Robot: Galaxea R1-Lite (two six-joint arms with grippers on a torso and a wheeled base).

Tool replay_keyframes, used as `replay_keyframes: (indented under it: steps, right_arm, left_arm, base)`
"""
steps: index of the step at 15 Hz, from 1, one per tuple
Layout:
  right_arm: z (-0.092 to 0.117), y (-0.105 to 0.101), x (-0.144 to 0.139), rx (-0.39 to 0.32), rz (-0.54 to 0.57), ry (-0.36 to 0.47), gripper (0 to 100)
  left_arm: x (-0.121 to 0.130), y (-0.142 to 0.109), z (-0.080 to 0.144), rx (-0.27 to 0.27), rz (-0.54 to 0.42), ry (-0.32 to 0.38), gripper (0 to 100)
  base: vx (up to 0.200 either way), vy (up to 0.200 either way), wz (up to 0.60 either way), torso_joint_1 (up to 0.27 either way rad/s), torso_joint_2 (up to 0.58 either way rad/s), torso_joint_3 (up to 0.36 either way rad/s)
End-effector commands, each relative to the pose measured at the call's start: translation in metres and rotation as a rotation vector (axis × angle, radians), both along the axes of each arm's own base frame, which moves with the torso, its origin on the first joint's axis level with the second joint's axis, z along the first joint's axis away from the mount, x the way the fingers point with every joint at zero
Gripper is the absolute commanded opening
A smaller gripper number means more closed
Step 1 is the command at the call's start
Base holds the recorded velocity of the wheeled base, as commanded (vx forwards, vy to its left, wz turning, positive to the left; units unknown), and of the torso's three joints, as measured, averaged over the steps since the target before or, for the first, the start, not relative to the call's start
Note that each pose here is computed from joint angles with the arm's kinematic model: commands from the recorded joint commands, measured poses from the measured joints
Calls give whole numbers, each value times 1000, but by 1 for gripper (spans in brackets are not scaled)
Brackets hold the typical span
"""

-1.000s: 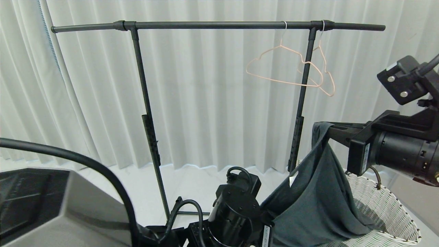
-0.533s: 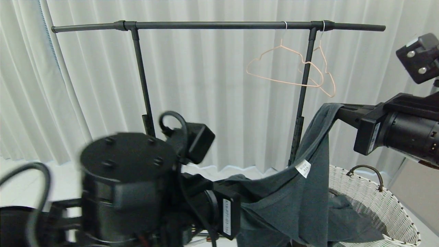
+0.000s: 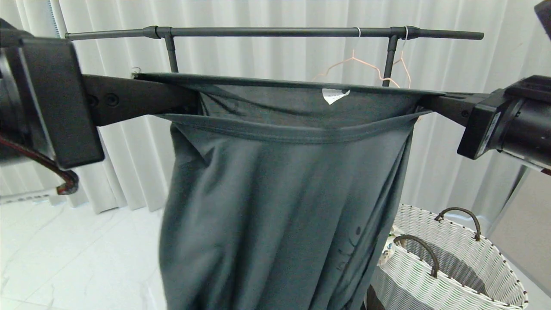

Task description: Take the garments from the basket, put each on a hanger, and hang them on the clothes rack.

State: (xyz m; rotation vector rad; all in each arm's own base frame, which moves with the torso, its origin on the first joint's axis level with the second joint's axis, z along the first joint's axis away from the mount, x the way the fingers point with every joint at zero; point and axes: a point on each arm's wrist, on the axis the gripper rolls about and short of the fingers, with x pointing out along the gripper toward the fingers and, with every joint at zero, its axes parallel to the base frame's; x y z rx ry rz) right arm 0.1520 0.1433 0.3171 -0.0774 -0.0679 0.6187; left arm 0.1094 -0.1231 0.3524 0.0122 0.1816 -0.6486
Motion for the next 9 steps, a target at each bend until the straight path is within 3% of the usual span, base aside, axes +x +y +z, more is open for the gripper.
replay_keyframes:
  steps: [1, 2, 3, 4, 6, 9]
  right_arm:
    - [-2, -1, -4, -16, 10, -8, 0]
    - [-1, -2, -5, -21, 13, -12, 0]
    - [3, -2, -8, -17, 20, -21, 0]
    - [10, -3, -9, -7, 22, -32, 0]
    - [26, -6, -12, -4, 31, -36, 0]
    - [56, -14, -19, -8, 77, -37, 0]
  left_arm:
    - [4, 10, 2, 92, 40, -65, 0]
    - [5, 10, 2, 126, 39, -86, 0]
    - [12, 4, 0, 209, 32, -124, 0]
    - [15, 1, 1, 224, 29, -134, 0]
    - [20, -4, 10, 211, 31, -154, 0]
    - [31, -15, 40, 143, 36, -215, 0]
  base:
    - [0, 0, 0, 0, 0, 0]
    - [0, 0, 0, 0, 0, 0]
    - [0, 0, 0, 0, 0, 0]
    - [0, 0, 0, 0, 0, 0]
    - [0, 0, 0, 0, 0, 0]
    - [0, 0, 0, 0, 0, 0]
